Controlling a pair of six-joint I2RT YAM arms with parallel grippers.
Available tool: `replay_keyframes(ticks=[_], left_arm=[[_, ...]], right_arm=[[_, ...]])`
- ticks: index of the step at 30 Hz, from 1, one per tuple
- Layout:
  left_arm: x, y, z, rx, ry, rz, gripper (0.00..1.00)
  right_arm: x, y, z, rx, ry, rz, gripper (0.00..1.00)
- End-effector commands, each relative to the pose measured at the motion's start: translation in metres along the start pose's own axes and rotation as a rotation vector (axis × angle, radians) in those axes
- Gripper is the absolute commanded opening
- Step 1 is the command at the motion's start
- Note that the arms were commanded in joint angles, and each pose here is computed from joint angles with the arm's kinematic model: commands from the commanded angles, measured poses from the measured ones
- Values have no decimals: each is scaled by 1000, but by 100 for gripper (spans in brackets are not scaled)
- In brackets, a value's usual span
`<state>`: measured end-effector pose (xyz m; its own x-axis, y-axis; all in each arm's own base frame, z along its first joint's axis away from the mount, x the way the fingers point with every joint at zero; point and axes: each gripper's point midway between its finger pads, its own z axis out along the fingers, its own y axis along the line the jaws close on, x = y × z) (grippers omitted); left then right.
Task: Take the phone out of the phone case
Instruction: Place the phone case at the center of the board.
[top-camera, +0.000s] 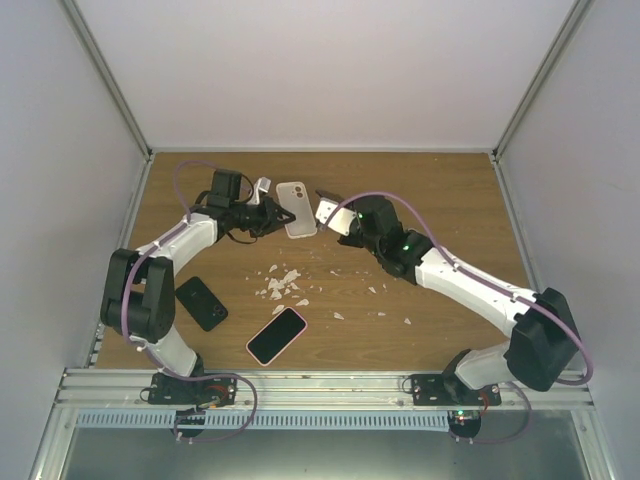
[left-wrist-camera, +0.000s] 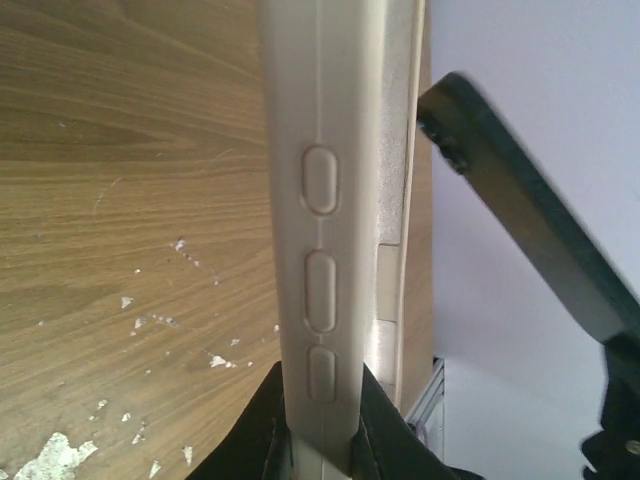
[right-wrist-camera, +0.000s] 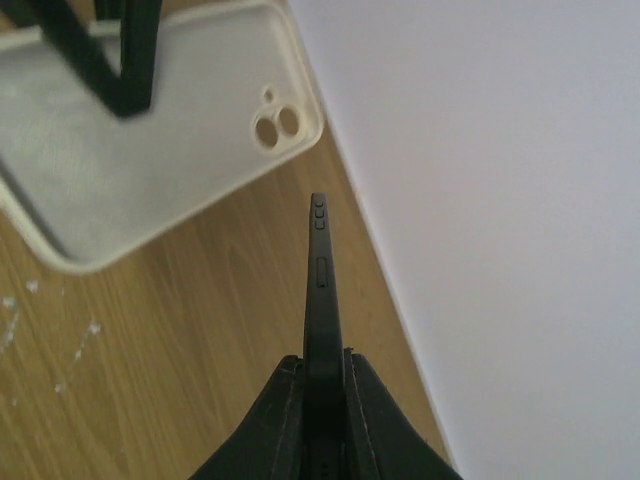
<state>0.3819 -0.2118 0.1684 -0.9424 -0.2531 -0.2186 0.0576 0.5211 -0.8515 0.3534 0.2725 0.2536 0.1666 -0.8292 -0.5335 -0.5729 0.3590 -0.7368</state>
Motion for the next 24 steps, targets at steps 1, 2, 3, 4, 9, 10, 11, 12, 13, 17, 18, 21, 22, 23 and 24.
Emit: replay_keyframes(ticks=[1, 2, 3, 4, 9, 10, 11, 12, 13, 17, 18, 21, 22, 23, 24], left_arm=[[-12, -4, -2, 16, -9, 87, 0], [-14, -1, -1, 5, -13, 82, 0], [-17, 2, -2, -7, -20, 74, 0], [-19, 5, -3, -15, -26, 70, 0], [-18, 14, 1, -21, -12, 61, 0], [-19, 17, 4, -23, -9, 59, 0], [-19, 19, 7, -24, -2, 61, 0], [-20, 24, 10, -29, 4, 59, 0], [-23, 26, 13, -32, 7, 58, 0], [-35, 33, 29, -46, 31, 74, 0], [-38, 34, 33, -50, 38, 77, 0], [-46, 40, 44, -65, 52, 79, 4], [-48, 41, 48, -66, 58, 81, 5], [-48, 43, 52, -70, 66, 82, 6], [-49, 46, 57, -78, 74, 87, 6]], right_arm=[[0, -25, -3, 157, -36, 6, 1], [4, -22, 0, 156, -31, 4, 0], [6, -19, 2, 156, -26, 3, 0], [9, -16, 5, 155, -19, 1, 0], [14, -15, 14, 167, 7, 19, 0], [12, -17, 13, 171, 2, 24, 1], [11, -18, 12, 169, 0, 30, 1], [11, -18, 12, 165, 1, 34, 1], [11, -19, 11, 166, 3, 37, 0], [13, -19, 7, 168, 9, 43, 1], [14, -18, 6, 167, 11, 44, 0], [14, -20, 4, 172, 12, 50, 1], [14, -21, 4, 174, 13, 52, 1], [15, -21, 4, 173, 17, 54, 1], [14, -21, 3, 173, 17, 57, 1]])
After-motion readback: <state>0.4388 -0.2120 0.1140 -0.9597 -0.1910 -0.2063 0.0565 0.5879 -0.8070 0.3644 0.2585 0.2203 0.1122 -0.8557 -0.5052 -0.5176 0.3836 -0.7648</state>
